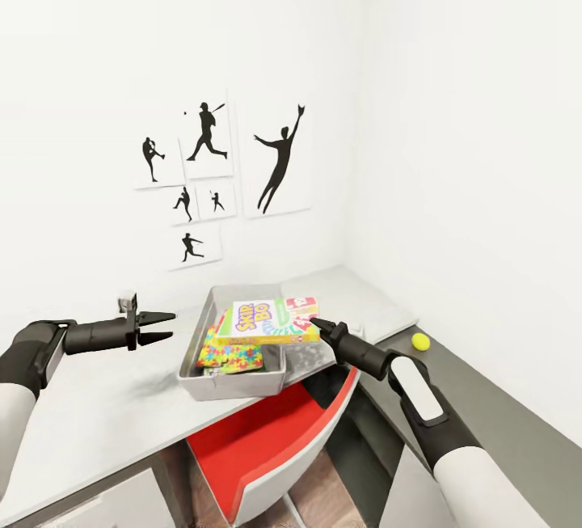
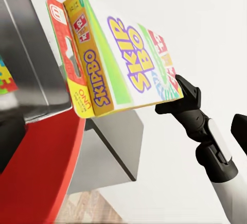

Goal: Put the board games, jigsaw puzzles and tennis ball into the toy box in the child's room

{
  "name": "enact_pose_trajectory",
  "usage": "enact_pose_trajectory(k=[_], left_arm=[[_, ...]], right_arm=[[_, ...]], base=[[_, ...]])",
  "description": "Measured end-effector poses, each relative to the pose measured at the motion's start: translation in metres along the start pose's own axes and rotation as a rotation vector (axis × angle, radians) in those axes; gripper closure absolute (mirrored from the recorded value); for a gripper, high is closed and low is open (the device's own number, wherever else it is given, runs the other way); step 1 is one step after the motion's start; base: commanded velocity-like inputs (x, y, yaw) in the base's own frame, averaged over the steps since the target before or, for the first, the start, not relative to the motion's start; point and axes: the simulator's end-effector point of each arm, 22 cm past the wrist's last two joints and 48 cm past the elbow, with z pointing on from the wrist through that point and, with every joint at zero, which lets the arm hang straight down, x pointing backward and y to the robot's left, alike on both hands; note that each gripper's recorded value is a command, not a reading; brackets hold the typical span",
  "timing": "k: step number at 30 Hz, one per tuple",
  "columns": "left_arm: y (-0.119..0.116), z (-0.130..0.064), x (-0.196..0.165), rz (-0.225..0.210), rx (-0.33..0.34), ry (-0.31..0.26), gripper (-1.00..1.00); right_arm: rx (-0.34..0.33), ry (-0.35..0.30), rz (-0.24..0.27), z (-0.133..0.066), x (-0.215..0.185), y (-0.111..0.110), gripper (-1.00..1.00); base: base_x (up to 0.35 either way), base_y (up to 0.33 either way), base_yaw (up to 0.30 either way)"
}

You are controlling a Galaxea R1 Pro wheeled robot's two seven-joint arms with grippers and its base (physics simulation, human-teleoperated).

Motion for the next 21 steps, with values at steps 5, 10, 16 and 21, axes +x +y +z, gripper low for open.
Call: enact_pose_trajectory(k=[5, 10, 16, 21], left_arm=[[0.000, 0.000, 0.000, 0.000, 0.000, 0.000, -1.00], [0.000, 0.000, 0.000, 0.000, -0.001, 0.000, -1.00], [0.000, 0.000, 0.000, 0.000, 0.000, 0.000, -1.00], [0.000, 0.000, 0.000, 0.000, 0.001, 0.000, -1.00]], right_arm=[[0.001, -0.001, -0.001, 0.000, 0.000, 0.000, 1.00], [0.002, -0.008, -0.004, 0.000, -0.002, -0.001, 1.00], [0.000, -0.031, -0.011, -0.001, -0.007, 0.000, 1.00], [0.002, -0.046, -0.016, -0.001, -0.010, 0.000, 1.00]], base=[[-0.201, 0.202, 0.000], [-0.193, 0.213, 0.000], [-0.160, 0.239, 0.000], [-0.151, 0.228, 0.000]])
